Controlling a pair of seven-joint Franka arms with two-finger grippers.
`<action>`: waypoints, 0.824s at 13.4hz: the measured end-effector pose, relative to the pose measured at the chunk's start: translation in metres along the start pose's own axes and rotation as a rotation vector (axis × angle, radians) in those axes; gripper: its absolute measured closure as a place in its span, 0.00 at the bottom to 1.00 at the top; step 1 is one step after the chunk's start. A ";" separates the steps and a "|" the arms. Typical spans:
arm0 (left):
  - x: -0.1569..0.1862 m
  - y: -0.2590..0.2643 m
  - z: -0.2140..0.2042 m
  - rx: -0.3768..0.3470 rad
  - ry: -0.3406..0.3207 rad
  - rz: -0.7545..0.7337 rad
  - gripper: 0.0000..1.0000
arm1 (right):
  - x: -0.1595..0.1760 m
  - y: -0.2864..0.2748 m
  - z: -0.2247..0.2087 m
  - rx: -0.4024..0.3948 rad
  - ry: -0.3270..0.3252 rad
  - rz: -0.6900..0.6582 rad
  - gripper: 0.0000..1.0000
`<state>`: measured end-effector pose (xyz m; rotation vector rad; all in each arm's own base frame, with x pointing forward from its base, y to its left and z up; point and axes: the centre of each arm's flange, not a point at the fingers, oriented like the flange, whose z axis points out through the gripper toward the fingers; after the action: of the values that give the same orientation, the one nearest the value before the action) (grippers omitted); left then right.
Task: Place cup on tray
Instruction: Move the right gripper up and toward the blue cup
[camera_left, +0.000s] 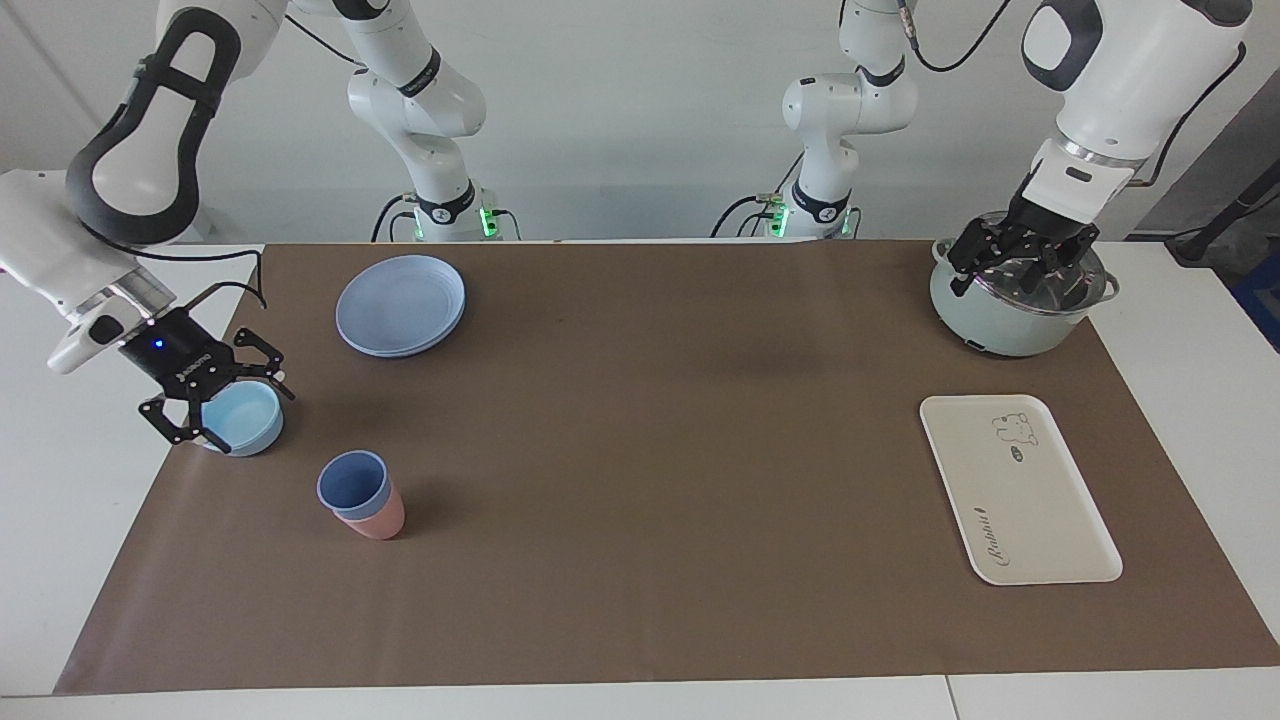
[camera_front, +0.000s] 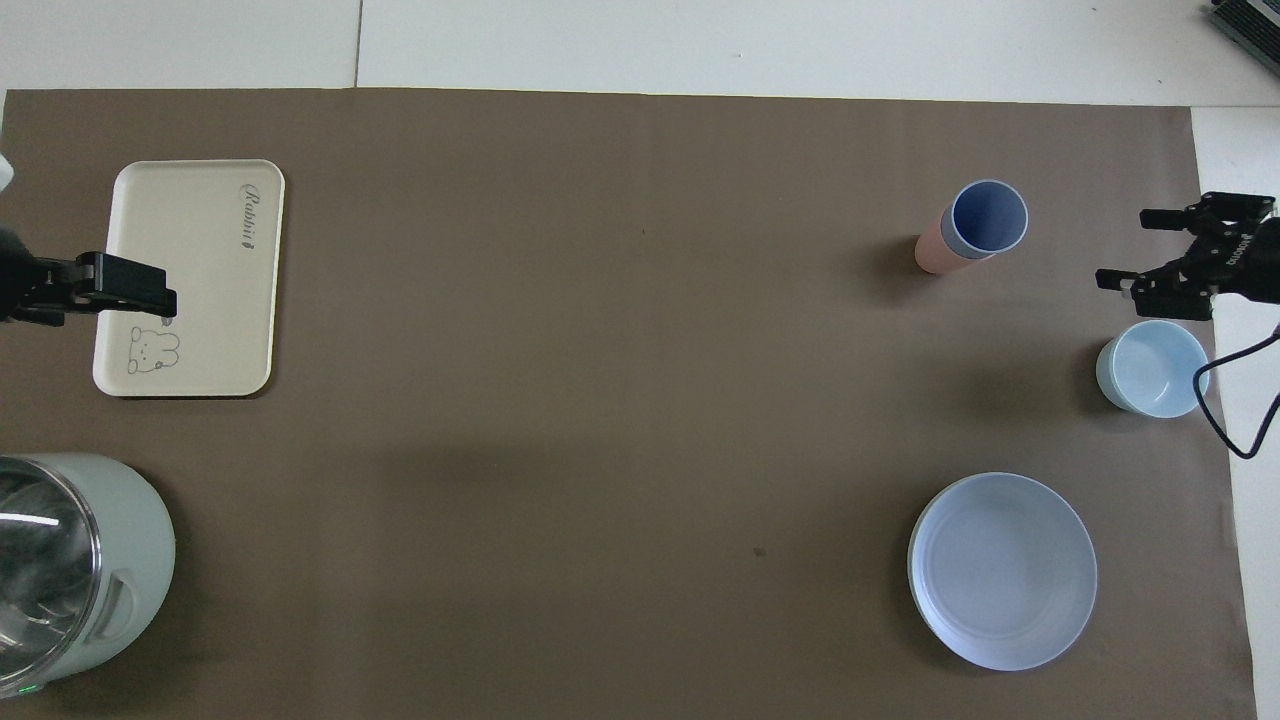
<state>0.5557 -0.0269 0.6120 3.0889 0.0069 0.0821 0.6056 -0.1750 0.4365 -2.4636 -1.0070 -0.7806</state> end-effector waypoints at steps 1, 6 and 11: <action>0.000 0.000 0.000 0.000 0.000 0.000 0.00 | -0.004 0.003 0.003 0.004 0.029 -0.009 0.00; 0.000 0.000 0.000 0.000 0.000 0.000 0.00 | -0.022 0.016 0.034 0.009 0.137 -0.061 0.00; 0.000 0.000 0.000 0.000 0.000 0.000 0.00 | -0.065 0.029 0.079 0.046 0.225 -0.091 0.00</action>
<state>0.5557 -0.0269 0.6120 3.0890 0.0069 0.0821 0.6157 -0.1877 0.3320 -2.2434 -1.0444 -1.0259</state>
